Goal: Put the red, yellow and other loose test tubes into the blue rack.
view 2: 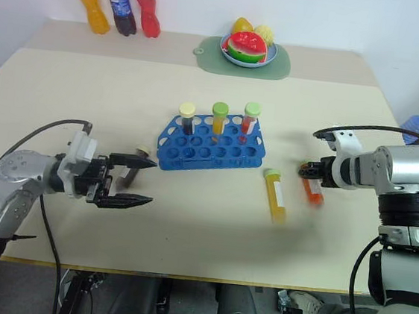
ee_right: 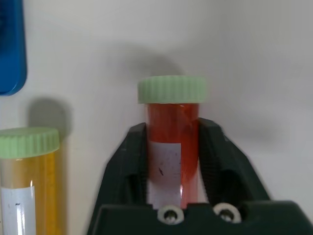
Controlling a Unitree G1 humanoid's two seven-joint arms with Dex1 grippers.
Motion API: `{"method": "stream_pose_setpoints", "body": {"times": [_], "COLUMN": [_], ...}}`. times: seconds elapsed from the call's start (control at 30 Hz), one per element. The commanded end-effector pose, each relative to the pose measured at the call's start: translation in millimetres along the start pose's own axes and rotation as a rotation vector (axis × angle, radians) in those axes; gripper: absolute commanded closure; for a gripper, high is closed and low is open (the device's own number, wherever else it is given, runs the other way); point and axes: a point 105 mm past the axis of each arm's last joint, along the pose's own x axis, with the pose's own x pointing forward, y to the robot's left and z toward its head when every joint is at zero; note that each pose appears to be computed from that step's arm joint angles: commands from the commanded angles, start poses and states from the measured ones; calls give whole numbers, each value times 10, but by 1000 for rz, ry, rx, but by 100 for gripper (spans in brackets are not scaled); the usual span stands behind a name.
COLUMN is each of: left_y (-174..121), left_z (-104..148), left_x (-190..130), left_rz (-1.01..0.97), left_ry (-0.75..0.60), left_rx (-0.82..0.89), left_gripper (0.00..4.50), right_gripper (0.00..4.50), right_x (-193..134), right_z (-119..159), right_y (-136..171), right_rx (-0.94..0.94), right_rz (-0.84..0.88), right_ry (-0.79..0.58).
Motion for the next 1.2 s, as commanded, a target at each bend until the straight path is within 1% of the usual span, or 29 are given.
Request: {"method": "stream_pose_setpoints", "body": {"times": [0.03, 0.07, 0.1, 0.13, 0.17, 0.3, 0.37, 0.43, 0.53, 0.63, 0.77, 0.93, 1.07, 1.2], "left_y": [2, 10, 17, 25, 31, 78, 108, 143, 197, 248, 296, 254, 230, 203], "left_z": [88, 96, 102, 102, 100, 63, 58, 54, 70, 90, 105, 149, 194, 195], "left_x": [-31, -28, -26, -28, -30, -35, -21, 4, 29, 25, -35, -90, -84, -77], "left_rz": [14, 19, 24, 29, 33, 57, 67, 67, 71, 83, 107, 106, 116, 129], "left_ry": [-12, -18, -24, -24, -24, -16, -23, -27, -39, -45, -34, -26, -42, -43], "left_rx": [34, 31, 27, 29, 29, 23, 19, 22, 25, 34, 47, 64, 73, 74], "left_gripper": [65, 65, 65, 65, 65, 65, 65, 65, 65, 65, 65, 65, 65, 65], "right_gripper": [336, 336, 336, 336, 336, 336, 336, 336, 336, 336, 336, 336, 336, 336], "right_x": [-81, -146, -235, -370, -482, -744, -796, -838, -821, -704, -487, -276, -91, -11], "right_z": [67, 155, 267, 395, 444, 483, 486, 543, 596, 627, 664, 633, 560, 533], "right_y": [31, 59, 115, 258, 342, 563, 692, 879, 1153, 1311, 1434, 1459, 1414, 1355], "right_rx": [-107, -166, -233, -293, -319, -427, -434, -416, -471, -470, -410, -386, -367, -356], "right_rz": [2, 10, 25, 90, 125, 103, 124, 144, 170, 189, 212, 215, 202, 184], "right_ry": [-86, -189, -320, -487, -586, -807, -884, -993, -1110, -1175, -1232, -1248, -1227, -1227]}}
